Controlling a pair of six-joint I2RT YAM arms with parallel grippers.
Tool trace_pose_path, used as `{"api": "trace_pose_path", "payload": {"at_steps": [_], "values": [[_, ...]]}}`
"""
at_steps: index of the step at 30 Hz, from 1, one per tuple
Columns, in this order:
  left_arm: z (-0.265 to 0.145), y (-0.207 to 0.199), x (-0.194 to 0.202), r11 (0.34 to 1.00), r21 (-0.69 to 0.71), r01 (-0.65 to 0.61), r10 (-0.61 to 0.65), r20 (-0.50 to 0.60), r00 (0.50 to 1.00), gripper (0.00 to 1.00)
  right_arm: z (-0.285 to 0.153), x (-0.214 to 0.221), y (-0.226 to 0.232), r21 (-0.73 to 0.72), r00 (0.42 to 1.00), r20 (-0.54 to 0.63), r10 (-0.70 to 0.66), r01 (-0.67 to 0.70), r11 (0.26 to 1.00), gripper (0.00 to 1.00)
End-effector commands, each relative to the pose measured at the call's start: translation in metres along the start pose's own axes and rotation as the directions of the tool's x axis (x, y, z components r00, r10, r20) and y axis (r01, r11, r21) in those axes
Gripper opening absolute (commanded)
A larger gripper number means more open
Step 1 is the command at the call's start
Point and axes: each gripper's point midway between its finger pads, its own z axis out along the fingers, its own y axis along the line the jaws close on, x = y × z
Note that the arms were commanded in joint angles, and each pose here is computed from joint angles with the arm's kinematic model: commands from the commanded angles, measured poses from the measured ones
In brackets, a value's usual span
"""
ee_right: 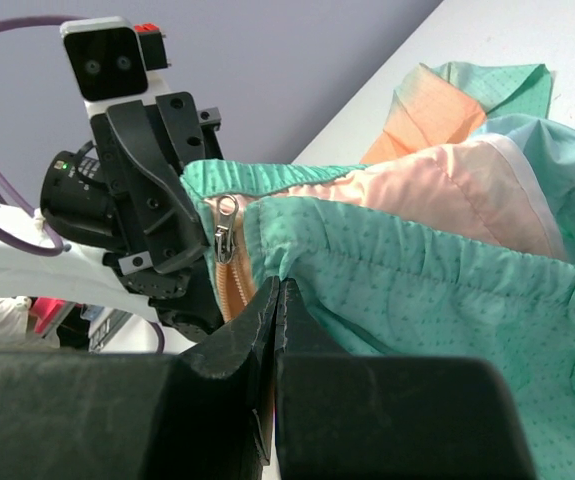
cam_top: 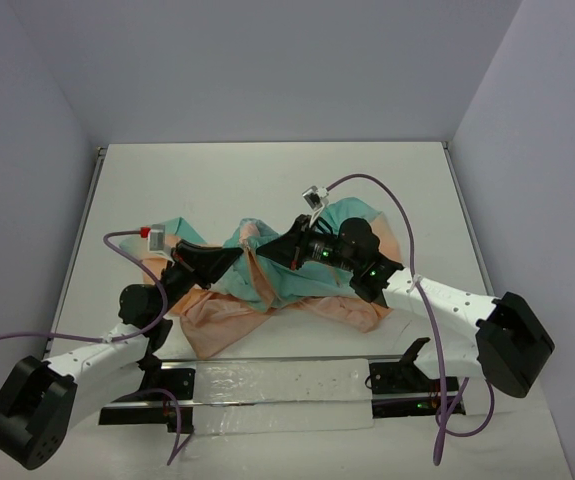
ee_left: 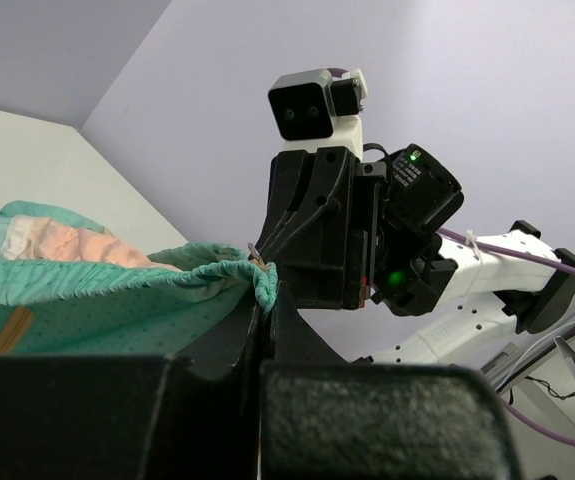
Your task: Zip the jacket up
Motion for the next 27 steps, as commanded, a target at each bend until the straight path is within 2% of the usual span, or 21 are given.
{"api": "trace_pose_path", "payload": {"at_steps": [1, 19, 27], "values": [[0.006, -0.015, -0.009, 0.996, 0.063, -0.056, 0.055, 0.031, 0.998, 0.0, 0.001, -0.03, 0.029, -0.072, 0.995, 0.082, -0.049, 0.055, 0.996, 0.0], [0.007, -0.02, -0.002, 0.996, 0.082, -0.034, 0.033, 0.014, 0.999, 0.0, 0.005, -0.028, 0.028, -0.075, 0.996, 0.069, -0.049, 0.054, 0.996, 0.0], [0.006, -0.016, 0.001, 0.996, 0.053, -0.076, 0.076, -0.004, 0.997, 0.0, 0.001, -0.033, 0.023, -0.017, 0.992, 0.061, -0.106, 0.108, 0.994, 0.0]]}}
